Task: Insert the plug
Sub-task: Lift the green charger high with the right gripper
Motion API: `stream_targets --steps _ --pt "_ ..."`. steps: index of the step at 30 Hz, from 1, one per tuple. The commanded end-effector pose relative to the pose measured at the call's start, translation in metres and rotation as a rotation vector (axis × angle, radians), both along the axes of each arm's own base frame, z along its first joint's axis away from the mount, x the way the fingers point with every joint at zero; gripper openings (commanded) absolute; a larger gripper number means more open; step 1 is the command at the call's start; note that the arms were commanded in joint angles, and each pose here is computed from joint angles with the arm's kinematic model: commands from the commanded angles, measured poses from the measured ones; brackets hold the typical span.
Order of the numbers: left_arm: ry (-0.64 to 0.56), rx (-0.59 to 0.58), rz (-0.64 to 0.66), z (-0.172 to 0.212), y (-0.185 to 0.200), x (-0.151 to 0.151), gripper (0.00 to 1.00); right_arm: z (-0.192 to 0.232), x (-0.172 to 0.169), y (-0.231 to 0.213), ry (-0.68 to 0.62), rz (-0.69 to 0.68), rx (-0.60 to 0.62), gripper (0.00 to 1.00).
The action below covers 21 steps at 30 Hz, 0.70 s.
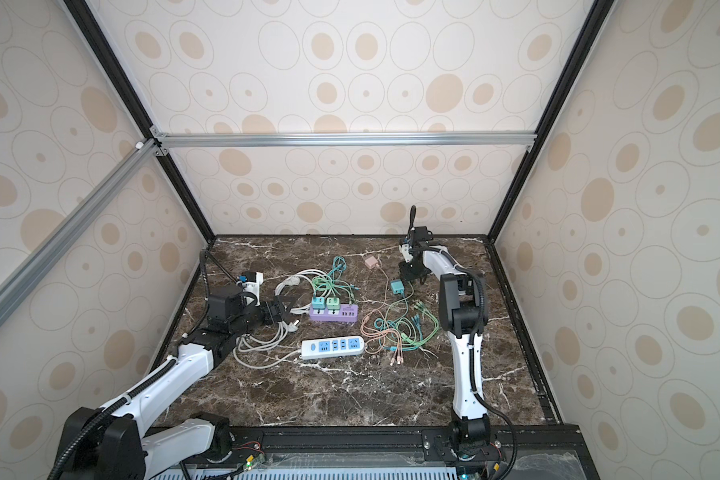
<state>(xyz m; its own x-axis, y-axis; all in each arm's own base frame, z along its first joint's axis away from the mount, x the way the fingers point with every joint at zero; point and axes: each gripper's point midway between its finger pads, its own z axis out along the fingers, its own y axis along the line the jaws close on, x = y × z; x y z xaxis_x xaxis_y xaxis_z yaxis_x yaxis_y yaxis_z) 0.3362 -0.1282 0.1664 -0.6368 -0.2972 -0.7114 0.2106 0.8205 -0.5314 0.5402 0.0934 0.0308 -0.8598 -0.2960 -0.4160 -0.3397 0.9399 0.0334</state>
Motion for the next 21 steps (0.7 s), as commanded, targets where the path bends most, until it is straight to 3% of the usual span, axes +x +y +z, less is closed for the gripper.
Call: stream_targets --steps 1,15,21 --pt "-0.058 -0.021 -0.027 0.02 -0.004 0.004 0.86 0.043 -0.004 0.008 -0.092 0.014 0.023 0.3" --pt "-0.114 -0.108 -0.171 0.048 -0.03 0.006 0.85 0.227 -0.038 0.005 -0.507 0.027 0.015 0.27" --pt "-0.129 -0.147 -0.216 0.059 -0.039 0.008 0.85 0.293 -0.069 0.026 -0.65 0.107 0.014 0.27"
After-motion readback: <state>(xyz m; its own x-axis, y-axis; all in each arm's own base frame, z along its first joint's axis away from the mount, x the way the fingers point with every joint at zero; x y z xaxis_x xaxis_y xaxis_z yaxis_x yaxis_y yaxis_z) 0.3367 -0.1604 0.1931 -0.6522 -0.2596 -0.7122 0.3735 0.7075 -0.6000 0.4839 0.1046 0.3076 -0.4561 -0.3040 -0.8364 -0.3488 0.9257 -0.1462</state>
